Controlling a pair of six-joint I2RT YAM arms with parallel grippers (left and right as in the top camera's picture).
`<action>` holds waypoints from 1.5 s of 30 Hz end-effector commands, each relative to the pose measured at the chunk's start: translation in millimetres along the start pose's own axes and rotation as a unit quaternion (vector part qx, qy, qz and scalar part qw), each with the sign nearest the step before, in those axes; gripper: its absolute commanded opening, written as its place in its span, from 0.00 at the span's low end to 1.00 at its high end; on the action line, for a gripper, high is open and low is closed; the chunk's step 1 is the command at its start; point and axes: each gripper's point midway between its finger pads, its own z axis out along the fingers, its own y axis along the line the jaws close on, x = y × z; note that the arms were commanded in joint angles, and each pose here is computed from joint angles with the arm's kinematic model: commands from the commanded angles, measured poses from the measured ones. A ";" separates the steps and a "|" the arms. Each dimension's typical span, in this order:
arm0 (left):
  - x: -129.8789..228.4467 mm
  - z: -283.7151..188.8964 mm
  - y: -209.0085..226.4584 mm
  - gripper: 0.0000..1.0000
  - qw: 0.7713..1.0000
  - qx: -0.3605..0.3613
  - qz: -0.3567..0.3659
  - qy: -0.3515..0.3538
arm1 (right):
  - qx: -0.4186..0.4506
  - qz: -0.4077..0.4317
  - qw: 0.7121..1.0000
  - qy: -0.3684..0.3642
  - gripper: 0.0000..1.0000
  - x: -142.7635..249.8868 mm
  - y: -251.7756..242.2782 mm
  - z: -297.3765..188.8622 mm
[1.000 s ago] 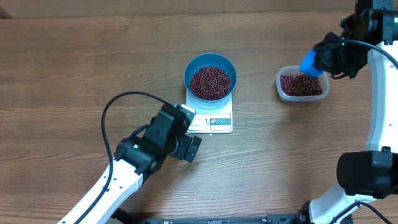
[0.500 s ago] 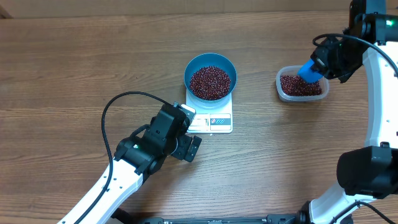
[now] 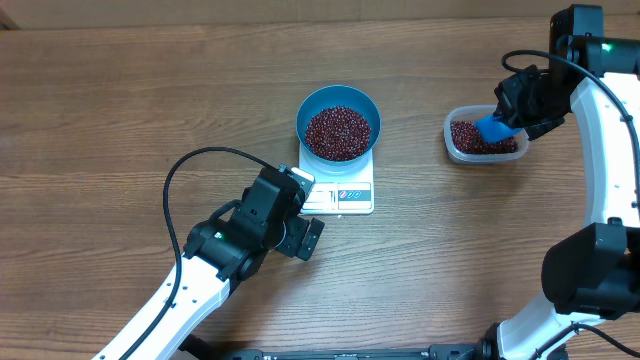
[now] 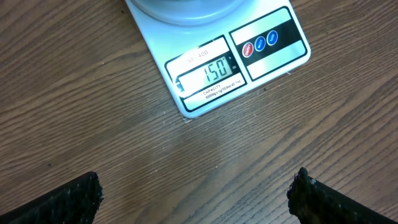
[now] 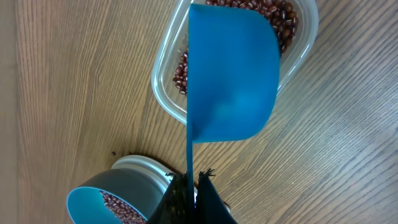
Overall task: Scoop item into bowl and weigh 150g on scale
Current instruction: 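Lower the blue scoop into the clear bean tub with the right gripper, then set the scoop down in the tub and open the right gripper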
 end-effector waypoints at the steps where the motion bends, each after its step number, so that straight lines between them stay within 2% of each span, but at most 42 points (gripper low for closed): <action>1: -8.8 -4.0 -0.2 1.00 1.000 0.003 0.003 -0.010 | -0.003 0.018 1.000 -0.010 0.04 -3.3 -2.5 -4.8; 38: -8.8 -4.0 -0.2 1.00 1.000 0.003 0.003 -0.010 | -0.004 0.016 1.000 -0.026 0.06 -11.6 -2.3 7.6; 45: -8.8 -4.0 -0.2 1.00 1.000 0.003 0.003 -0.010 | 0.013 0.020 1.000 -0.014 0.07 -7.3 -14.8 28.8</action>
